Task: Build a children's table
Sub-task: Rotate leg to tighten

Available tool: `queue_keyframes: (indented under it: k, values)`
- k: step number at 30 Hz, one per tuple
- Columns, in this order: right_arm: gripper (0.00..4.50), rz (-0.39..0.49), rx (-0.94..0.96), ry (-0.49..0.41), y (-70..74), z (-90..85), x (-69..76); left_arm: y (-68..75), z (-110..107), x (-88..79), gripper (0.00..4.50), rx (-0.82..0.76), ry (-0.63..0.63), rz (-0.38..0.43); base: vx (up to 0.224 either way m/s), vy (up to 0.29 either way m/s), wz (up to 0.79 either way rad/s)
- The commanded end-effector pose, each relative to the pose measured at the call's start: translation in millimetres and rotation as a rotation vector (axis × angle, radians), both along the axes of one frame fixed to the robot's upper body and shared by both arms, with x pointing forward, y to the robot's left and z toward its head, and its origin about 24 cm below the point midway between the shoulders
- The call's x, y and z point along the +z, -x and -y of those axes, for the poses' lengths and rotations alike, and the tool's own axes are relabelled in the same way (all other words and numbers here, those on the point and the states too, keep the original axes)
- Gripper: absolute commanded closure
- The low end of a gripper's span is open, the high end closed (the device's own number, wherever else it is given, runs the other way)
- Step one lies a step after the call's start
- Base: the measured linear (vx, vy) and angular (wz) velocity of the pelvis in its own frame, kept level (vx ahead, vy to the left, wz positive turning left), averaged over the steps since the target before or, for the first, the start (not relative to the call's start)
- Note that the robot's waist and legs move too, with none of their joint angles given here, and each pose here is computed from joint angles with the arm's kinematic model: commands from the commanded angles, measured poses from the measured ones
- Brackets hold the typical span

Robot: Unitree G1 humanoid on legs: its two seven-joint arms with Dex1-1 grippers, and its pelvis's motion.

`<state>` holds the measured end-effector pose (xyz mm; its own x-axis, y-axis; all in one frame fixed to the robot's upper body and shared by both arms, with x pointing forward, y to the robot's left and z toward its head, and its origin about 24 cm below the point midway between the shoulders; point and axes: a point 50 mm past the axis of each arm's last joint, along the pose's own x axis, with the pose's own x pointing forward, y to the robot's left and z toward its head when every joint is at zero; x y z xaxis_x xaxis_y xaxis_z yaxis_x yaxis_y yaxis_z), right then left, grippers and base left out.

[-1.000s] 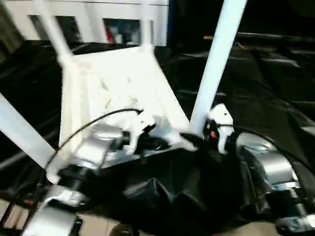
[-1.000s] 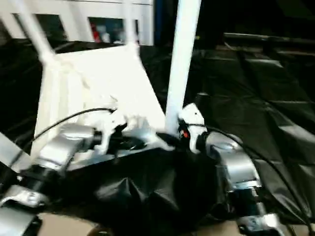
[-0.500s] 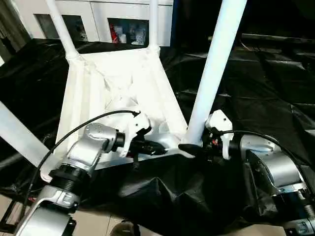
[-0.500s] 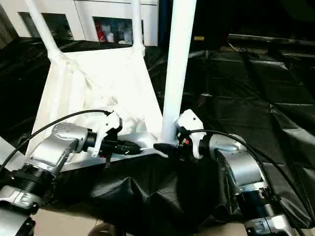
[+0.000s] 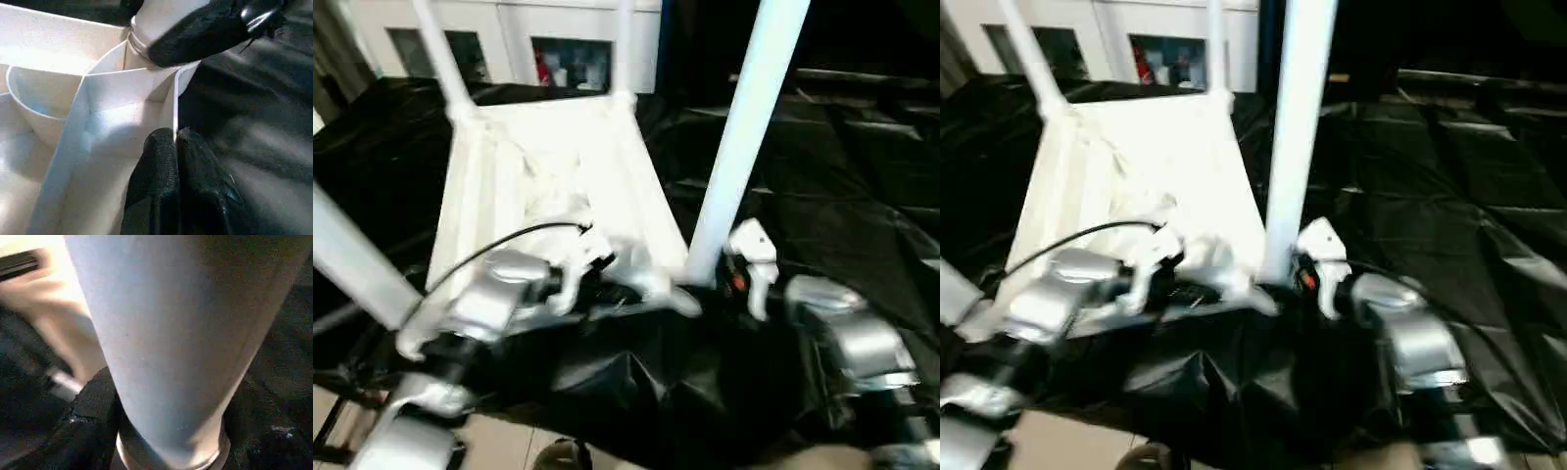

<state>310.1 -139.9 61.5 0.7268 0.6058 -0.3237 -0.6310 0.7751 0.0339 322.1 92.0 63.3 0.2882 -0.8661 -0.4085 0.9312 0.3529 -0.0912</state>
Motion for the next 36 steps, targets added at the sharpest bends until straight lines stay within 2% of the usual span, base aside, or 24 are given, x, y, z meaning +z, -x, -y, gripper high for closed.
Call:
queue_keyframes:
  k: [1,3,6,7,8,9,13,15,18,20,21,22,23,26,27,29,30,32,36]
  values:
    - [1.94,-0.152,-0.034,0.026,6.9,-24.7,-32.4,-11.0,33.6,31.6,4.5,0.011,0.095,0.11,0.0,0.0,0.0]
    - [1.94,-0.173,-0.176,0.006,-1.9,-34.4,-37.2,-17.0,45.9,35.6,4.5,0.105,0.109,0.131,0.0,0.0,0.0]
    - [1.94,-0.167,-0.251,0.0,-7.7,-41.1,-37.6,-16.8,54.4,36.8,4.5,0.116,0.096,0.158,0.0,0.0,0.0]
    - [1.59,-0.155,-0.244,-0.016,-9.8,-48.4,-36.2,-13.6,61.7,38.0,4.5,0.099,0.114,0.165,0.0,0.0,0.0]
    - [1.59,-0.16,-0.208,-0.057,-9.7,-56.7,-34.1,-9.4,67.6,38.5,4.5,0.072,0.133,0.165,0.0,0.0,0.0]
    - [1.24,-0.163,-0.199,-0.065,-9.5,-58.1,-33.7,-8.6,68.5,38.5,4.5,0.066,0.136,0.166,0.0,0.0,0.0]
    - [1.12,-0.125,-0.193,-0.052,-11.8,-58.0,-29.1,-2.1,67.7,35.3,4.5,-0.014,0.128,0.189,0.0,0.0,0.0]
    - [0.75,-0.103,-0.183,-0.037,-12.4,-55.4,-27.6,1.1,65.6,33.7,4.5,-0.051,0.13,0.187,0.0,0.0,0.0]
    - [0.72,-0.071,-0.117,-0.012,-9.8,-48.9,-24.4,5.0,59.2,29.4,4.5,-0.104,0.106,0.192,0.0,0.0,0.0]
    - [0.72,-0.052,-0.01,0.006,-0.9,-32.1,-18.9,7.1,48.6,22.9,4.5,-0.15,0.065,0.187,0.0,0.0,0.0]
    - [0.72,-0.051,0.008,0.008,1.1,-29.1,-18.0,7.3,46.7,21.7,4.5,-0.155,0.058,0.183,0.0,0.0,0.0]
    - [0.72,-0.039,0.095,0.004,11.1,-14.7,-12.2,8.3,39.5,19.3,4.5,-0.189,0.039,0.184,0.0,0.0,0.0]
    - [0.72,-0.039,0.112,0.003,13.8,-10.0,-10.7,8.5,37.7,19.0,4.5,-0.197,0.036,0.18,0.0,0.0,0.0]
    - [0.72,-0.036,0.232,0.025,34.4,26.3,1.0,12.2,25.7,18.3,4.5,-0.267,0.029,0.149,0.0,0.0,0.0]
    - [0.72,-0.036,0.232,0.025,34.4,26.3,1.0,12.2,25.7,18.3,4.5,-0.267,0.029,0.149,0.0,0.0,0.0]
    - [0.72,-0.058,0.286,0.074,46.6,56.2,8.5,14.2,16.1,16.2,4.5,-0.323,-0.004,0.139,0.0,0.0,0.0]
    - [0.72,-0.059,0.287,0.075,46.8,56.9,8.7,14.3,15.8,16.2,4.5,-0.324,-0.005,0.138,0.0,0.0,0.0]
    - [0.72,-0.066,0.268,0.099,49.1,76.4,15.1,15.5,10.8,15.5,4.5,-0.36,-0.025,0.137,0.0,0.0,0.0]
    - [0.72,-0.066,0.206,0.125,50.0,103.4,26.4,17.8,5.2,14.9,4.5,-0.402,-0.045,0.124,0.0,0.0,0.0]
